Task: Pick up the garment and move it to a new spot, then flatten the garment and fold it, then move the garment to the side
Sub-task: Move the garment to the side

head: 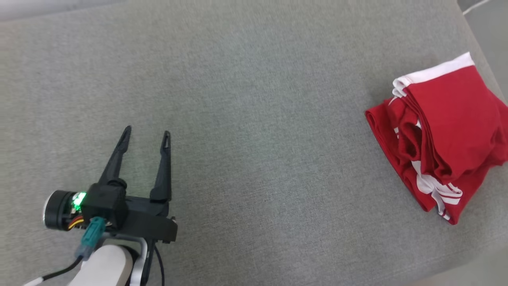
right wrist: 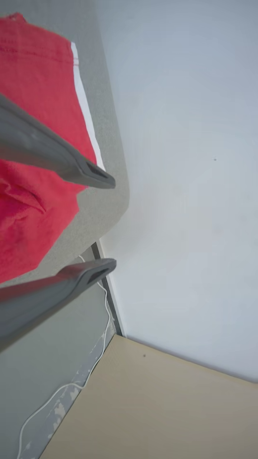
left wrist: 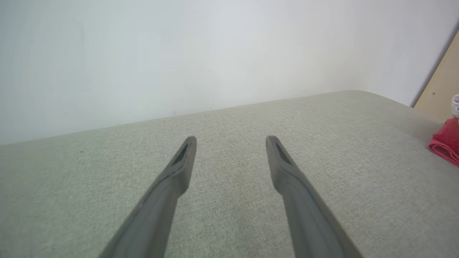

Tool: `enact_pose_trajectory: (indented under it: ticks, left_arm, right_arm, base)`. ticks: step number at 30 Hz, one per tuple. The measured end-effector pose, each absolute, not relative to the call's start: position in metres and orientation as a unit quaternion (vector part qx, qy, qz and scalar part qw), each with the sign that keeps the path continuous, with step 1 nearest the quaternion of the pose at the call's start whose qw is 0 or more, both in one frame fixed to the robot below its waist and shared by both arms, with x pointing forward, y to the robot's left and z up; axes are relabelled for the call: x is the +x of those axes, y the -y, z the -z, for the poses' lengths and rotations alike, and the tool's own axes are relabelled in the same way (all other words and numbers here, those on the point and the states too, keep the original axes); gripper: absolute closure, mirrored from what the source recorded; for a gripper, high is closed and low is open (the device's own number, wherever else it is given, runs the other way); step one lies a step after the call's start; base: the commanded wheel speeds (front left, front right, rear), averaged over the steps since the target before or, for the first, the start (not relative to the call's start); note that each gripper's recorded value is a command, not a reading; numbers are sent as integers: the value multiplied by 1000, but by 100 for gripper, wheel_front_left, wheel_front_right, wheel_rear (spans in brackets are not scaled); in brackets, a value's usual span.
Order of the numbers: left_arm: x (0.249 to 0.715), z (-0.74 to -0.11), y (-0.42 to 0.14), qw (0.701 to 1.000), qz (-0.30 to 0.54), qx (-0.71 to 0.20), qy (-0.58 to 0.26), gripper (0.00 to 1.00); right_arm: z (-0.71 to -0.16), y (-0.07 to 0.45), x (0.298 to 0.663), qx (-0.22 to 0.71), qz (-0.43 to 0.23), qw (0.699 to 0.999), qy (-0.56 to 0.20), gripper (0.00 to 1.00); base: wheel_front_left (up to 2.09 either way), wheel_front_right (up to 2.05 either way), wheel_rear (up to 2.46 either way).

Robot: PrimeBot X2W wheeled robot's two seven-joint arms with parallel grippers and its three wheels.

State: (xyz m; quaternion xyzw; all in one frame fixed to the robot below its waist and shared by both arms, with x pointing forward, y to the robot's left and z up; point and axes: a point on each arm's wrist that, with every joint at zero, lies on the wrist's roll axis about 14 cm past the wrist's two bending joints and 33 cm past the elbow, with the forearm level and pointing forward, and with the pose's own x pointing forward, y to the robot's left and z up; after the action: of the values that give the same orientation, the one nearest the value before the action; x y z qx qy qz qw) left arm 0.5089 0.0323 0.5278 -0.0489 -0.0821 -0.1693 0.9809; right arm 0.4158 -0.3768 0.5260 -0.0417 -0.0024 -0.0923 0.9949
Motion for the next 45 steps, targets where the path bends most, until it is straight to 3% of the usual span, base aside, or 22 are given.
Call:
enact_pose_trajectory:
  ticks: [8,19,35,45]
  left_arm:
    - [497,-554,-71,986,112,-46,114,0]
    - [458,-576,-130,990,37,-28,132,0]
    - [400,-580,-162,993,7,-11,122,0]
    - [392,-582,-160,992,17,-18,122,0]
  right_arm:
    - [-557,283,431,-9,16,997,76,0]
    - [-555,168,431,21,-111,992,64,0]
    - [-549,142,387,2,-129,991,43,0]
    - [-571,149,370,-9,-114,991,68,0]
  base:
    - [0,0,0]
    - [0,0,0]
    - [0,0,0]
    - [0,0,0]
